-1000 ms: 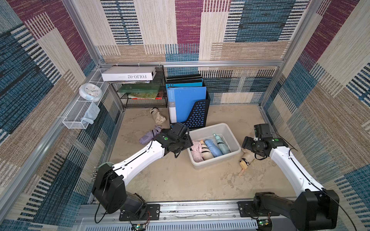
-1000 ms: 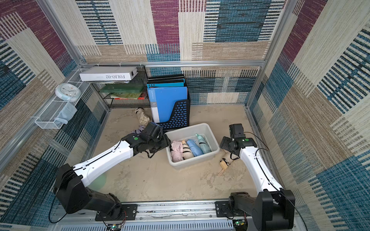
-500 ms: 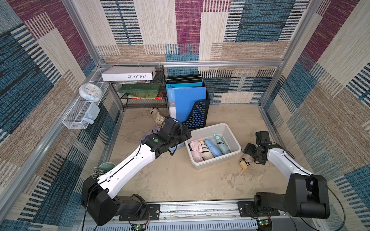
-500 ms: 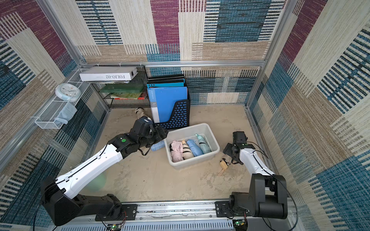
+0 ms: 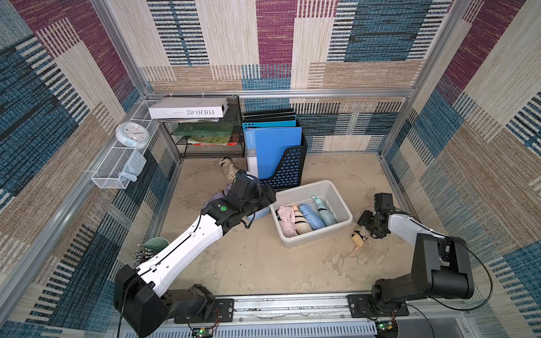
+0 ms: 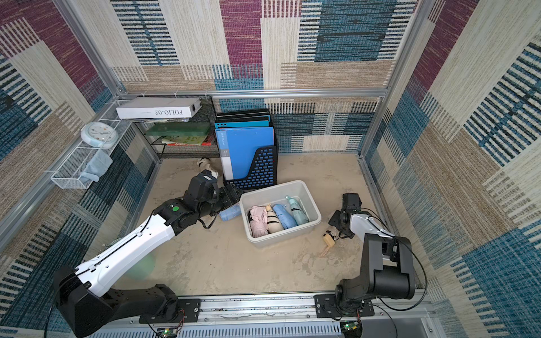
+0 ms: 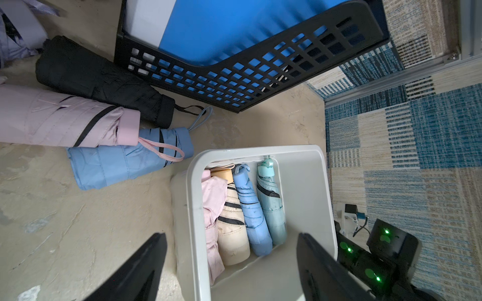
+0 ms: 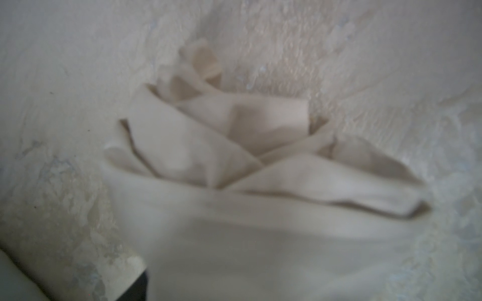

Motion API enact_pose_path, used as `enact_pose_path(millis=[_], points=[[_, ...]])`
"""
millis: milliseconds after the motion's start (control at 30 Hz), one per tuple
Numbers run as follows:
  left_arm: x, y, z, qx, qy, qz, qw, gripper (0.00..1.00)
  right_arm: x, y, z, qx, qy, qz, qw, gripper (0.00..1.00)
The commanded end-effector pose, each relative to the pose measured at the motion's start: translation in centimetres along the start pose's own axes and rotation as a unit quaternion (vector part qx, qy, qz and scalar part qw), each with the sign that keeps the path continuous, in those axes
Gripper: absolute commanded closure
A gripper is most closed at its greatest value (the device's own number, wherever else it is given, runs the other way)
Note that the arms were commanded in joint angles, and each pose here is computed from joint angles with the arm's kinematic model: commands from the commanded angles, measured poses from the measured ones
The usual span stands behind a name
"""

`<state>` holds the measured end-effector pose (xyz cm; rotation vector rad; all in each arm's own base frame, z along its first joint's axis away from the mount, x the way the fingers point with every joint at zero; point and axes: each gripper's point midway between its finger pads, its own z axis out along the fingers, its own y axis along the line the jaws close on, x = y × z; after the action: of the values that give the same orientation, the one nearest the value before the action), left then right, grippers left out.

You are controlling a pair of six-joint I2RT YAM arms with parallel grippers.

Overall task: Put the umbrella into the storage box
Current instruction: Pick up the umbrella from the center of the board.

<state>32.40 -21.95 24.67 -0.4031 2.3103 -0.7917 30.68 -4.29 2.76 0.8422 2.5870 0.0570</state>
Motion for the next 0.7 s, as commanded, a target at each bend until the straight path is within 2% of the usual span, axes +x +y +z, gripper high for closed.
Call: enact_pose_path(millis=[0,100,333,533,667], points=[[-0.5,-0.7,-0.4,0.015,-0.010,0.006,1.000,0.18,-0.4,0.7,0.2,-0.018,-0.006,-0.003,1.000,0.44],[-0.7,-0.9,-0.7,0.018,-0.013,0.007,1.000,0.18,-0.4,1.0,0.1,-0.025,-0.002,-0.007,1.000,0.52],[-1.4,-1.5,-2.0,0.025,-0.026,0.033,0.999,0.19,-0.7,1.3,-1.2,-0.043,-0.014,-0.003,0.999,0.62],[-2.6,-3.4,-3.6,0.060,-0.053,0.089,0.993,0.21,-0.8,1.7,-3.7,-0.069,-0.030,0.011,0.997,0.68],[-4.0,-4.8,-5.0,0.084,-0.091,0.135,0.983,0.21,-1.2,2.0,-6.6,-0.091,-0.050,0.025,0.994,0.70]])
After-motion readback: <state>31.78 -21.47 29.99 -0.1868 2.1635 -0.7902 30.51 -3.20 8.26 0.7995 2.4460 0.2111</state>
